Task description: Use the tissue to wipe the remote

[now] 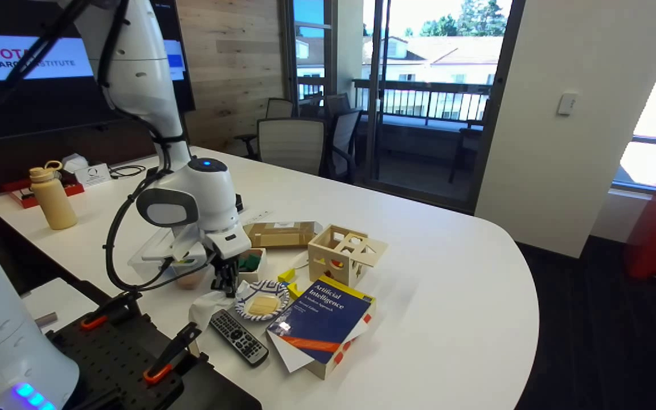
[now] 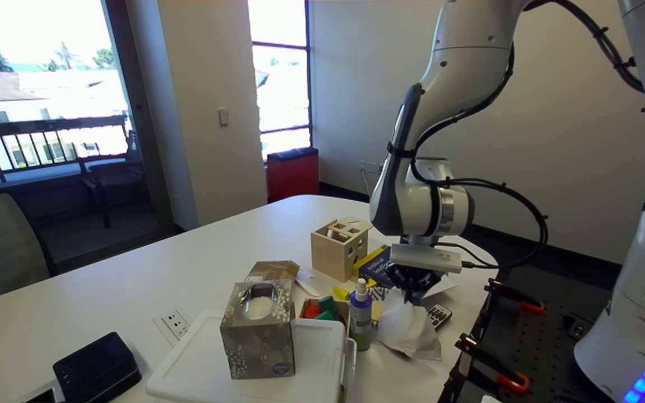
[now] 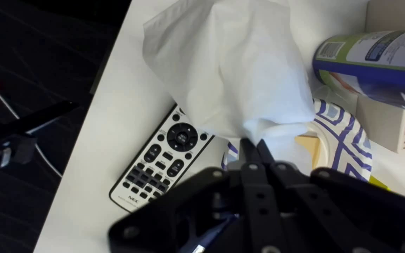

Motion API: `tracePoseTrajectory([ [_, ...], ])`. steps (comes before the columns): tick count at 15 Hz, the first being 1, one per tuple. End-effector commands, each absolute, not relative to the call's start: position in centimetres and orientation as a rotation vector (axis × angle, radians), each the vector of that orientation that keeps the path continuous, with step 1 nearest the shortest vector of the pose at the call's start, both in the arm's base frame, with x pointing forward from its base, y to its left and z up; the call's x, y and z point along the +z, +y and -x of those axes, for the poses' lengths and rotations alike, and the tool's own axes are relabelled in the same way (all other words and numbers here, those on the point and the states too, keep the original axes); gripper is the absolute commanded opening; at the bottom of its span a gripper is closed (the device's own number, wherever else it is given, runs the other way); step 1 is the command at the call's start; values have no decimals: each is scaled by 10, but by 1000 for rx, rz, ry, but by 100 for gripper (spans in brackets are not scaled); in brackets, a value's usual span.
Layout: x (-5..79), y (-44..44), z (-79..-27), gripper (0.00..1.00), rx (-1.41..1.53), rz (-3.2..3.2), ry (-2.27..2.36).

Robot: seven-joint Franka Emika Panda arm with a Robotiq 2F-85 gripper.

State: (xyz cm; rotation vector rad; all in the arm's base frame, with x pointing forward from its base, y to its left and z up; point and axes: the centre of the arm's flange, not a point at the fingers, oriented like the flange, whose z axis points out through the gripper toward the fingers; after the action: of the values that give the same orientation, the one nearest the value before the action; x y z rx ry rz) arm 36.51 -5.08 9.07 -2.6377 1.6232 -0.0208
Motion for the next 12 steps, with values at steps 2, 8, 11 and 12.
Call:
tracePoseTrajectory([
  [2, 60, -60, -382, 0, 57, 2646, 1648],
  [8, 47, -83, -369, 0, 69, 2659, 1778],
  [11, 51, -90, -365, 0, 24, 2644, 1854],
  [12, 51, -92, -365, 0, 16, 2642, 1877],
])
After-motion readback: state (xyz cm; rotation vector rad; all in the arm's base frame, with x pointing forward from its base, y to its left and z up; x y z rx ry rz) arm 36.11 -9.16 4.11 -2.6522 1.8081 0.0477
